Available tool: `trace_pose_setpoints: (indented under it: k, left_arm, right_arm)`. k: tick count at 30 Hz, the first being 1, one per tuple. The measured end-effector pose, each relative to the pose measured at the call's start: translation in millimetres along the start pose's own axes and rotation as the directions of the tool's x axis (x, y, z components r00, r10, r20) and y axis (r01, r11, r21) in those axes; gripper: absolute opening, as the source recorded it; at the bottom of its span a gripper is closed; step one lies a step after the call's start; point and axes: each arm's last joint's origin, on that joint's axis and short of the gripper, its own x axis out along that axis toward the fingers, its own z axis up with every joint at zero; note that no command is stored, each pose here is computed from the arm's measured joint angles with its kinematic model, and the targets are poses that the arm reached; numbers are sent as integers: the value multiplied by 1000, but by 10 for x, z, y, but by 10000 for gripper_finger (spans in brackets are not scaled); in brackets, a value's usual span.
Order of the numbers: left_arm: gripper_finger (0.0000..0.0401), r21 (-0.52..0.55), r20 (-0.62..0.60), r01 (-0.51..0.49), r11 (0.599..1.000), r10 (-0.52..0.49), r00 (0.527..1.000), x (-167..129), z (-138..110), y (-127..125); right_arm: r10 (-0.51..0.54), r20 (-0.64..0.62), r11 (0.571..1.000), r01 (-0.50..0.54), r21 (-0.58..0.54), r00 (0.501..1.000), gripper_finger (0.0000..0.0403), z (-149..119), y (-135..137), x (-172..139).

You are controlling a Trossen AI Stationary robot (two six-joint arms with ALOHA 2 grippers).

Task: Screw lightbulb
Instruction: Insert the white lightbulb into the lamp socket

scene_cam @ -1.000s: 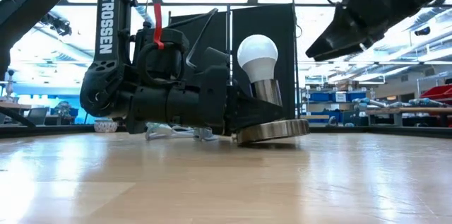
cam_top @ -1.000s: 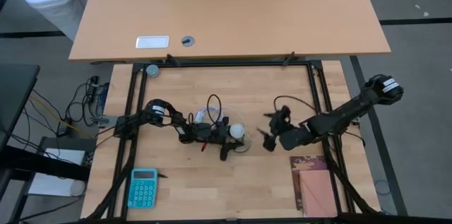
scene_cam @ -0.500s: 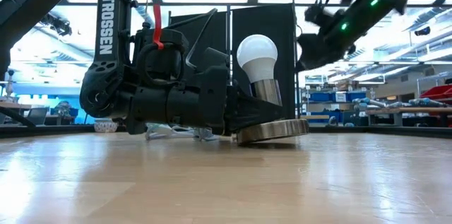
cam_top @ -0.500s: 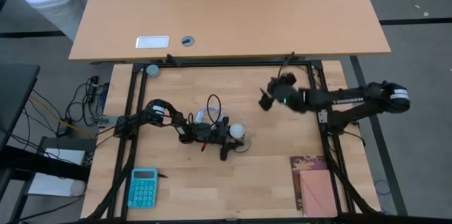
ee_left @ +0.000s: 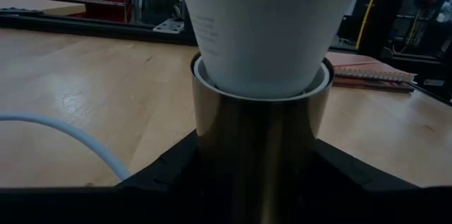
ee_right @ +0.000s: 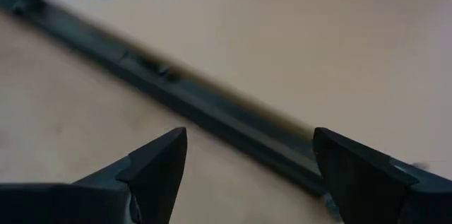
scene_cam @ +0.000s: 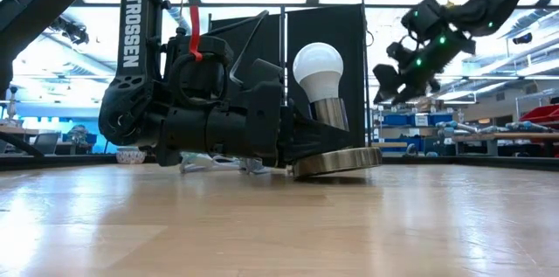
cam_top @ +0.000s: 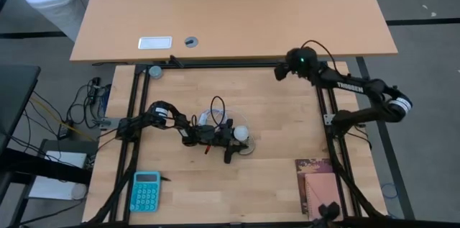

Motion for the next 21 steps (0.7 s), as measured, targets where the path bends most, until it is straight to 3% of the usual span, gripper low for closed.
trace_pose_setpoints:
  k: [5,13,15,21]
  left_arm:
    - [198,20,-1,0,1000,0,1000,0,-1,-1]
    - [198,19,0,0,1000,0,1000,1,0,-1]
    - [198,19,0,0,1000,0,1000,1,0,-1]
    - [198,19,-1,0,1000,0,1000,2,0,-1]
  right_arm:
    - [223,-104,975,-223,8,969,308,-155,-10,180]
    - [351,-182,936,-350,34,919,308,-238,76,378]
    - [438,-177,898,-439,36,881,308,-221,146,399]
    - [711,-154,700,-713,53,686,308,-183,414,300]
